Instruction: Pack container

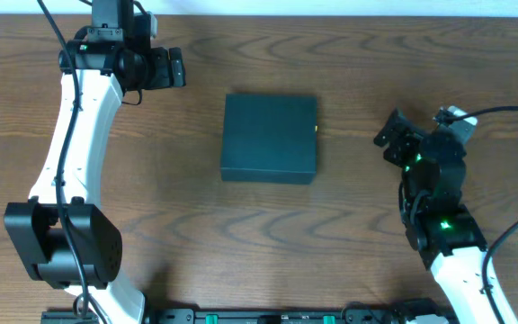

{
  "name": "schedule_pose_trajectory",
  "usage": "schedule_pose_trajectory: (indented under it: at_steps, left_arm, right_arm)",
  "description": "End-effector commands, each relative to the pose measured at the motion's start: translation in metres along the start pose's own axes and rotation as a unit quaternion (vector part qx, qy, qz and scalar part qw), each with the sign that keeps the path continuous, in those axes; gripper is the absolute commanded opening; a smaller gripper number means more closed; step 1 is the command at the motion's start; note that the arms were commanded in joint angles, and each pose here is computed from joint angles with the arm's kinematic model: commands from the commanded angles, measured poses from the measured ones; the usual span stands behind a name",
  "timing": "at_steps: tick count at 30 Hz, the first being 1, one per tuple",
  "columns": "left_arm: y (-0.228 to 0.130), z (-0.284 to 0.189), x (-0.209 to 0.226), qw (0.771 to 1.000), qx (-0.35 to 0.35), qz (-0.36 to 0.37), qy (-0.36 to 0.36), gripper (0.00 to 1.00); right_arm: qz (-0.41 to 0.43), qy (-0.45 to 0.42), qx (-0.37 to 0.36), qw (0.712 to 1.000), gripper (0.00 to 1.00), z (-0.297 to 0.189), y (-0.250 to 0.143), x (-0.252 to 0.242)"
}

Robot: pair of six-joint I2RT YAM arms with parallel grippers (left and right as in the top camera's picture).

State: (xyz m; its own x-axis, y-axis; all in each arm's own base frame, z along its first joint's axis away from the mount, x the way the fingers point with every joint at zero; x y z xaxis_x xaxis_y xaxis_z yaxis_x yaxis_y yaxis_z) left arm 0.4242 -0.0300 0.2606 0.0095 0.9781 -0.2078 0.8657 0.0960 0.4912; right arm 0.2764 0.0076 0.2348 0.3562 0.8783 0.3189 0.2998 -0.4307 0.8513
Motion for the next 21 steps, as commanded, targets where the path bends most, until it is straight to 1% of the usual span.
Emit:
schedule_pose_trajectory:
  at_steps: [1, 11, 12, 15, 18, 21]
  left_arm:
    - [0.002, -0.002, 0.001, 1.000, -0.003, -0.002, 0.008, 0.95]
    - [0.002, -0.002, 0.002, 1.000, -0.004, -0.002, 0.009, 0.95]
    - [0.002, -0.003, 0.003, 1.000, -0.005, -0.002, 0.016, 0.95]
    - [-0.002, -0.008, 0.015, 0.998, 0.002, -0.007, 0.068, 0.95]
    - [-0.010, -0.030, 0.016, 0.995, 0.006, -0.007, 0.094, 0.95]
    - [-0.014, -0.062, 0.014, 0.994, -0.014, -0.005, 0.110, 0.95]
  right_arm:
    - [-0.006, -0.014, 0.011, 1.000, 0.99, 0.000, -0.003, -0.005]
    - [-0.037, -0.059, 0.090, 0.994, 0.99, -0.003, -0.029, -0.022]
    - [-0.039, -0.061, 0.094, 0.993, 0.99, -0.004, -0.030, -0.022]
    - [-0.044, -0.069, 0.108, 0.991, 0.99, -0.005, -0.034, -0.025]
    - [-0.046, -0.070, 0.111, 0.990, 0.99, -0.005, -0.035, -0.026]
    - [-0.046, -0.070, 0.111, 0.990, 0.99, -0.005, -0.035, -0.026]
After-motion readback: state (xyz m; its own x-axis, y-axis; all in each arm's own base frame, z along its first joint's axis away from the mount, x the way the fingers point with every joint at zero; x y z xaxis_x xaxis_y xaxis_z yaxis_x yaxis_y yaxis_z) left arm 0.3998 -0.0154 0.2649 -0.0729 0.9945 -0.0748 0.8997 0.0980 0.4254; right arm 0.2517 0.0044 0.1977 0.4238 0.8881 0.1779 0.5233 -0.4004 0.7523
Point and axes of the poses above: each gripper's point midway between its finger pads, its own z axis out along the fingers, its own x axis along the line the jaws close on, y = z × x, the point moved 8 cm from there along -z, back along the fingers, and after that the axes turned 1 degree about z, right-handed, at the moved point
